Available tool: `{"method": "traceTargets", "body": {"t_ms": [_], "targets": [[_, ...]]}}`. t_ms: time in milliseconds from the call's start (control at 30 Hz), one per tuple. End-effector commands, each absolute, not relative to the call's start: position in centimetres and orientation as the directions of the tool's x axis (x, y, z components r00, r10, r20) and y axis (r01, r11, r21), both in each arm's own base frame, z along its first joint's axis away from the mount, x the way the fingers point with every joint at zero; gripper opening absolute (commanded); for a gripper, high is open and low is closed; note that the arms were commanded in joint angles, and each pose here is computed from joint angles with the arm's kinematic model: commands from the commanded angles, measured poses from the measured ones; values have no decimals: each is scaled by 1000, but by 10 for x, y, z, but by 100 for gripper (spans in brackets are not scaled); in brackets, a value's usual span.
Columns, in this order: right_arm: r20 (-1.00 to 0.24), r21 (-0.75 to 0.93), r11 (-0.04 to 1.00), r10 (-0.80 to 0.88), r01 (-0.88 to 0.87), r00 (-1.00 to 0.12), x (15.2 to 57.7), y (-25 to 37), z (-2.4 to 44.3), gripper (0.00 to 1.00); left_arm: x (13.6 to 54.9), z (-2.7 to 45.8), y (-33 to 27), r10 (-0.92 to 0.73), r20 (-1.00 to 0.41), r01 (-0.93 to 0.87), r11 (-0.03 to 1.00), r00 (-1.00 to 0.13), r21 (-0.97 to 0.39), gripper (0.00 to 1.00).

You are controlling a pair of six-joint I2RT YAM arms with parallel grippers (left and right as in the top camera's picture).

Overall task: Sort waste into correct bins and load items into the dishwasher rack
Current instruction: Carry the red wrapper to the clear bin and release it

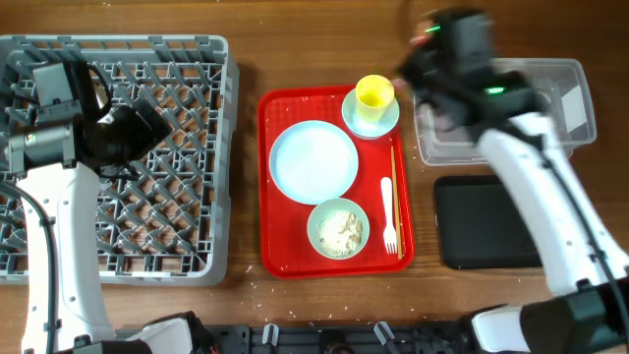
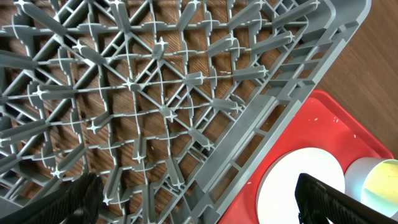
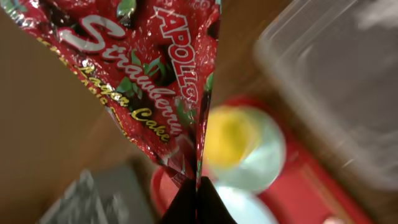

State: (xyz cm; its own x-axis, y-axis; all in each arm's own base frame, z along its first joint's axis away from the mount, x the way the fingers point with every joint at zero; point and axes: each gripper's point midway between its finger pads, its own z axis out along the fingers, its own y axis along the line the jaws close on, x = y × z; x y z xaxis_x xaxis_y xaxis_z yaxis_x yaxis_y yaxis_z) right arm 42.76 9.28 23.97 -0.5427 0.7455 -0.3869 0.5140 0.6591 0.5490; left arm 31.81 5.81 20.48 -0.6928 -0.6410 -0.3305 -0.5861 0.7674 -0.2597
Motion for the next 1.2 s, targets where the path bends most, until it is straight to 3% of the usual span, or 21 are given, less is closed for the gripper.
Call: {"method": "traceTargets", "body": {"t_ms": [0,33,67,100,167,200,267,400,533,667,767,800,867,1067,1167], "targets": [[-397,446,591,803,672,-444,437,13,198,4,320,214,59,-649,-346,-586,760,-677,-281,100],[-388,424,560,822,711,-416,440,-9,183,9,320,214,59,-649,-346,-586,760,-677,-281,100],[-387,403,558,822,725,-417,444,-20,172,20,320,214,58,-649,-346,-585,761,-677,-281,100],[-394,368,590,799,719,-454,450,-28,156,59,320,214,59,-649,-346,-586,760,-677,-281,100],[-390,321,683,727,656,-566,457,-24,134,80,320,214,58,-649,-346,-585,761,-677,-281,100],[-371,316,735,678,600,-635,457,-15,126,84,320,214,59,-649,-346,-586,760,-677,-281,100],[-338,362,765,640,533,-690,455,0,132,84,320,214,59,-649,-346,-586,760,-677,-281,100],[-341,541,774,559,329,-755,432,41,207,74,320,214,59,-649,-347,-586,760,-677,-281,100],[-461,486,868,357,105,-812,357,79,271,75,320,214,59,-649,-346,-586,760,-677,-281,100],[-384,440,892,85,-101,-920,292,150,254,77,320,214,59,-649,-346,-586,760,-677,-281,100],[-356,438,862,-95,-256,-930,263,211,221,78,320,214,59,-649,-347,-586,760,-677,-281,100],[-371,421,858,-133,-295,-919,259,234,205,83,320,214,59,-649,-346,-586,760,-677,-281,100],[-398,375,881,-127,-287,-909,265,253,184,100,320,214,59,-649,-346,-586,760,-677,-281,100],[-601,221,948,-52,-228,-798,321,244,192,100,320,214,59,-649,-346,-586,760,-677,-281,100],[-708,153,915,-162,-373,-687,346,248,217,100,320,214,59,-649,-346,-586,760,-677,-281,100]]}}
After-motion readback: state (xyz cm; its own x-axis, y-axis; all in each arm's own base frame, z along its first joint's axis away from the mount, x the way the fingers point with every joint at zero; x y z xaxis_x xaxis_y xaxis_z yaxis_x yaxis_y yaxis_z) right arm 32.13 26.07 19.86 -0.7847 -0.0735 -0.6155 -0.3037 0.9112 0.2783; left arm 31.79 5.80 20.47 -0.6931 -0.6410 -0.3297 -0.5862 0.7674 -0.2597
